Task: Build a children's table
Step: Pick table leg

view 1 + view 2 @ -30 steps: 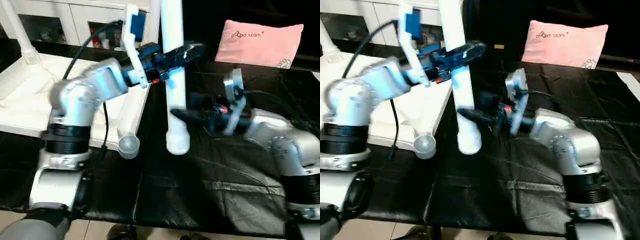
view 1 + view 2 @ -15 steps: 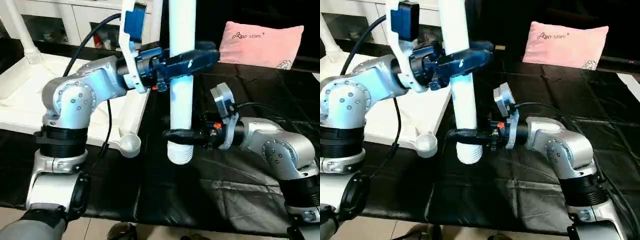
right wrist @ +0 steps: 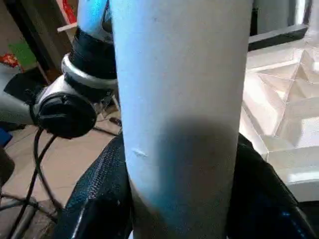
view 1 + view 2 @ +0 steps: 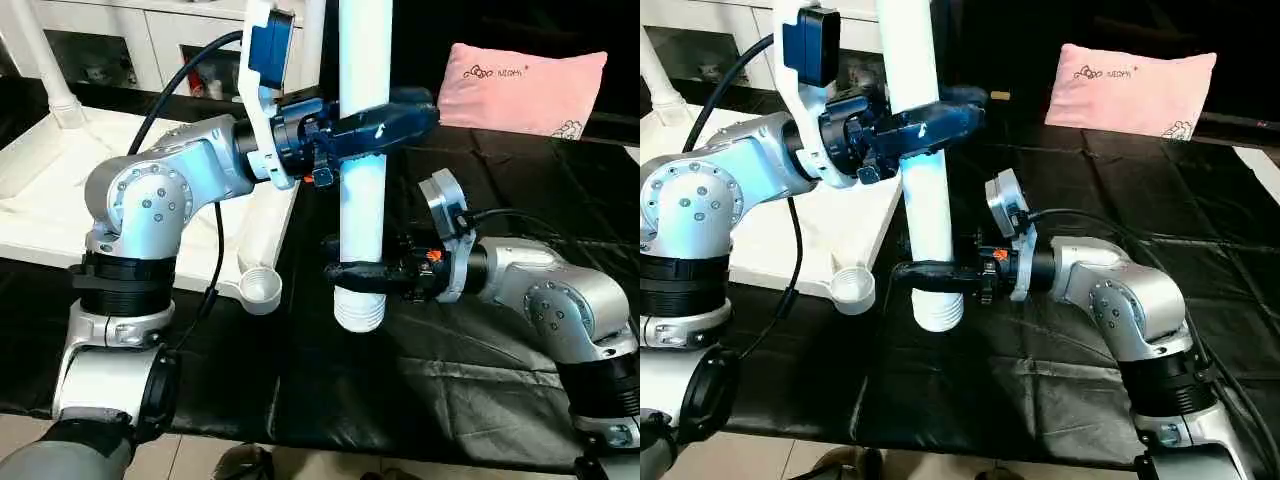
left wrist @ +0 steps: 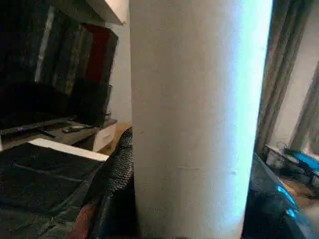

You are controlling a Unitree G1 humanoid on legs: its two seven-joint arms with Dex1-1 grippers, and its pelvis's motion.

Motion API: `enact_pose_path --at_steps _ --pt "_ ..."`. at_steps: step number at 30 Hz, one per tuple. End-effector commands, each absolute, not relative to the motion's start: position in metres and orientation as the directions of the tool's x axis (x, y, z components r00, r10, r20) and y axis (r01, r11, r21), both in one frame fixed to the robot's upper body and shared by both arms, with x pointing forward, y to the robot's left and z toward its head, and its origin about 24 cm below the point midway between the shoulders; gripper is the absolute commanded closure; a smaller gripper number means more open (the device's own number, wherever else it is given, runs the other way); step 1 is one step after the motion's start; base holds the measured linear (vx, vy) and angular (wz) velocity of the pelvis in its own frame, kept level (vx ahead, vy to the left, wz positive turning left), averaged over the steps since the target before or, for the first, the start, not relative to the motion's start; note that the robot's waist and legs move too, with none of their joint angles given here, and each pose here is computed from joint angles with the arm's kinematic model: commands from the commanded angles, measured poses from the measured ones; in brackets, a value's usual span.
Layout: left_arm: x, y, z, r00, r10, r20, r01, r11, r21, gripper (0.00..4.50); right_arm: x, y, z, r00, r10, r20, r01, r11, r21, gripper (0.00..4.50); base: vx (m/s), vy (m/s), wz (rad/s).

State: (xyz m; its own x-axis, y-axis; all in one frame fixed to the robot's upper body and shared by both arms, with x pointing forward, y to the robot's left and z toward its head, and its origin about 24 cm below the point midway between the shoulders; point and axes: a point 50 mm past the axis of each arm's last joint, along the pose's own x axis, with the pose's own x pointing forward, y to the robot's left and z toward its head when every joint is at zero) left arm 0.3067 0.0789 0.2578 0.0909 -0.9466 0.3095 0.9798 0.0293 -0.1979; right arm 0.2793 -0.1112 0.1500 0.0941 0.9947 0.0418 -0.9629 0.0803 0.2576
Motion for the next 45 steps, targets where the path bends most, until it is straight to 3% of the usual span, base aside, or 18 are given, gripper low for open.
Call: enact_pose_path --at_steps 1,3,6,8,9,16,18,19,29,37,40,45 --pt "0.304 0.074 0.268 0.075 -0.927 0.367 0.985 0.011 -0.173 2.05 0.285 -0.115 0.143 0.176 0.984 0.013 -0.947 0.165 0.275 2.52 0.000 0.000 0.00" --pt "0.306 0.074 0.268 0.120 -0.922 0.367 0.986 0.067 -0.153 1.96 0.287 -0.113 0.144 0.212 0.977 0.014 -0.945 0.201 0.258 2.55 0.000 0.000 0.00" --pt "0.312 0.073 0.264 0.230 -0.898 0.375 0.973 0.197 -0.123 1.74 0.301 -0.108 0.145 0.369 0.930 0.002 -0.912 0.361 0.195 2.55 0.000 0.000 0.00" --pt "0.314 0.073 0.264 0.256 -0.888 0.382 0.966 0.222 -0.132 1.74 0.304 -0.106 0.145 0.408 0.913 -0.003 -0.898 0.402 0.180 2.55 0.000 0.000 0.00" --pt "0.316 0.069 0.263 0.332 -0.856 0.395 0.943 0.298 -0.146 1.74 0.309 -0.102 0.147 0.475 0.880 0.014 -0.869 0.467 0.164 2.55 0.000 0.000 0.00" --pt "0.324 0.056 0.260 0.544 -0.740 0.395 0.838 0.500 -0.217 1.74 0.313 -0.087 0.153 0.580 0.813 0.057 -0.812 0.570 0.126 2.57 0.000 0.000 0.00" --pt "0.337 0.055 0.249 0.709 -0.623 0.330 0.702 0.667 -0.249 2.07 0.318 -0.082 0.155 0.647 0.759 0.076 -0.762 0.637 0.119 2.57 0.000 0.000 0.00" --pt "0.339 0.057 0.248 0.742 -0.586 0.326 0.667 0.690 -0.280 2.07 0.319 -0.081 0.156 0.659 0.747 0.081 -0.751 0.650 0.116 2.57 0.000 0.000 0.00" --pt "0.338 0.047 0.240 0.791 -0.546 0.277 0.606 0.763 -0.225 2.65 0.322 -0.071 0.158 0.725 0.682 0.099 -0.689 0.717 0.103 2.57 0.000 0.000 0.00" --pt "0.341 0.051 0.240 0.791 -0.541 0.287 0.610 0.731 -0.306 2.73 0.321 -0.066 0.157 0.727 0.680 0.094 -0.687 0.719 0.106 2.57 0.000 0.000 0.00" --pt "0.344 0.059 0.241 0.777 -0.562 0.283 0.629 0.713 -0.311 2.73 0.320 -0.069 0.160 0.703 0.702 0.111 -0.711 0.690 0.134 1.87 0.000 0.000 0.00" --pt "0.349 0.077 0.245 0.713 -0.643 0.279 0.701 0.658 -0.276 2.77 0.316 -0.082 0.164 0.615 0.780 0.115 -0.787 0.596 0.160 1.47 0.000 0.000 0.00"
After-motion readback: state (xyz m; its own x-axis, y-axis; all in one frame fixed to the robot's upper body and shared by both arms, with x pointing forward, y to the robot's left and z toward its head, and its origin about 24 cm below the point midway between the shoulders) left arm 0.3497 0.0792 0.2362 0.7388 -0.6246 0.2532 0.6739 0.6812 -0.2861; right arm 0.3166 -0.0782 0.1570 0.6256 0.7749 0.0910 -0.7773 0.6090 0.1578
